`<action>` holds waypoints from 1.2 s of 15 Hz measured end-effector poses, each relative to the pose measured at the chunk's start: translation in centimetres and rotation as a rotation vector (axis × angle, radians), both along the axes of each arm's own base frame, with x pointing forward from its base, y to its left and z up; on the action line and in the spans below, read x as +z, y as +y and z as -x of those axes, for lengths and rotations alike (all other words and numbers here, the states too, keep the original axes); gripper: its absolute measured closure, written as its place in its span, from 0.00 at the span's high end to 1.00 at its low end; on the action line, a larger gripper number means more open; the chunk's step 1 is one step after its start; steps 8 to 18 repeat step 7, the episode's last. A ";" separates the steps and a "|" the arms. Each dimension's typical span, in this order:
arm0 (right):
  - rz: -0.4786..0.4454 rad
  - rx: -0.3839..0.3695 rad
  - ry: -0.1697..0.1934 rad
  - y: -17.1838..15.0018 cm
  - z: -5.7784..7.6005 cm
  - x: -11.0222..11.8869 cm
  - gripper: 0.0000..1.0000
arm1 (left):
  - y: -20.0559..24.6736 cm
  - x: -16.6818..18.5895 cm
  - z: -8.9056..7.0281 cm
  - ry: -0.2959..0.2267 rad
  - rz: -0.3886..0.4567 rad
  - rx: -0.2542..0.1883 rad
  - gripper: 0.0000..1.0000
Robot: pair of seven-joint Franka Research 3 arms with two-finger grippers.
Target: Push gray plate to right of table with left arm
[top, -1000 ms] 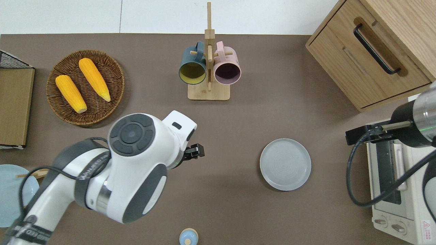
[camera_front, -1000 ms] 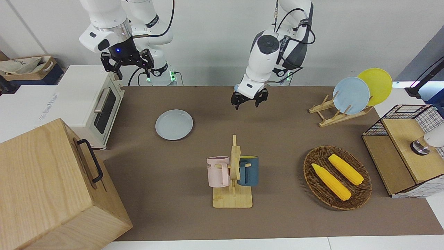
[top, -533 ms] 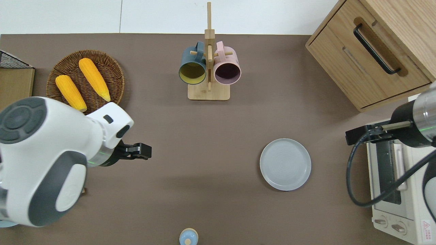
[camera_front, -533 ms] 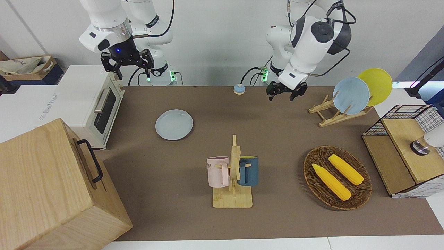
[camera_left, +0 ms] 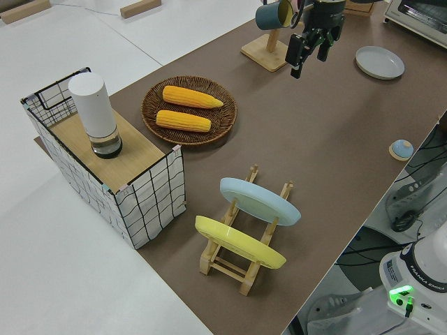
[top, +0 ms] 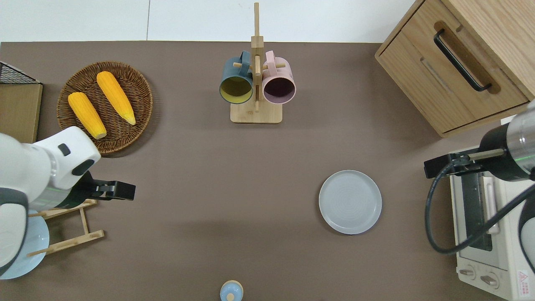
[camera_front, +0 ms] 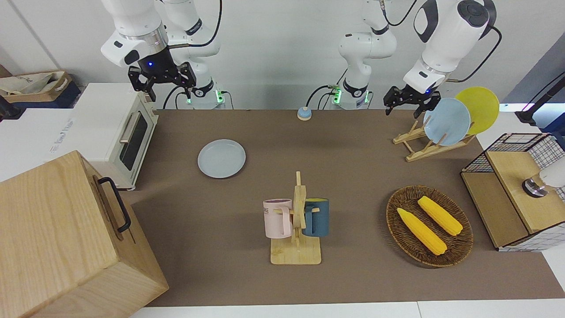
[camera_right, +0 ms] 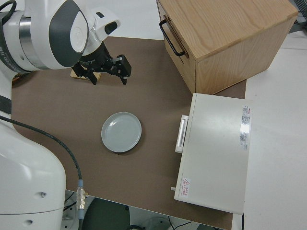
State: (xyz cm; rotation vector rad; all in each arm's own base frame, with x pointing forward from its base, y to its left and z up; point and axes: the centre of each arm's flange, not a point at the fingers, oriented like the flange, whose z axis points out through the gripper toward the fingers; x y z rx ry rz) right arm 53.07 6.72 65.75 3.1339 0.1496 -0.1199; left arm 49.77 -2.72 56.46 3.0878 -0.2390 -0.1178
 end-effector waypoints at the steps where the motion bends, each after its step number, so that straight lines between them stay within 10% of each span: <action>1: 0.000 0.000 0.000 0.0 0.0 0.0 0.99 | 0.2 0.2 0.0 -0.006 -0.009 -0.007 1.00; 18: 0.000 0.000 0.000 0.0 0.0 0.0 0.99 | 1.1 4.3 -0.4 -0.065 -0.016 -0.001 1.00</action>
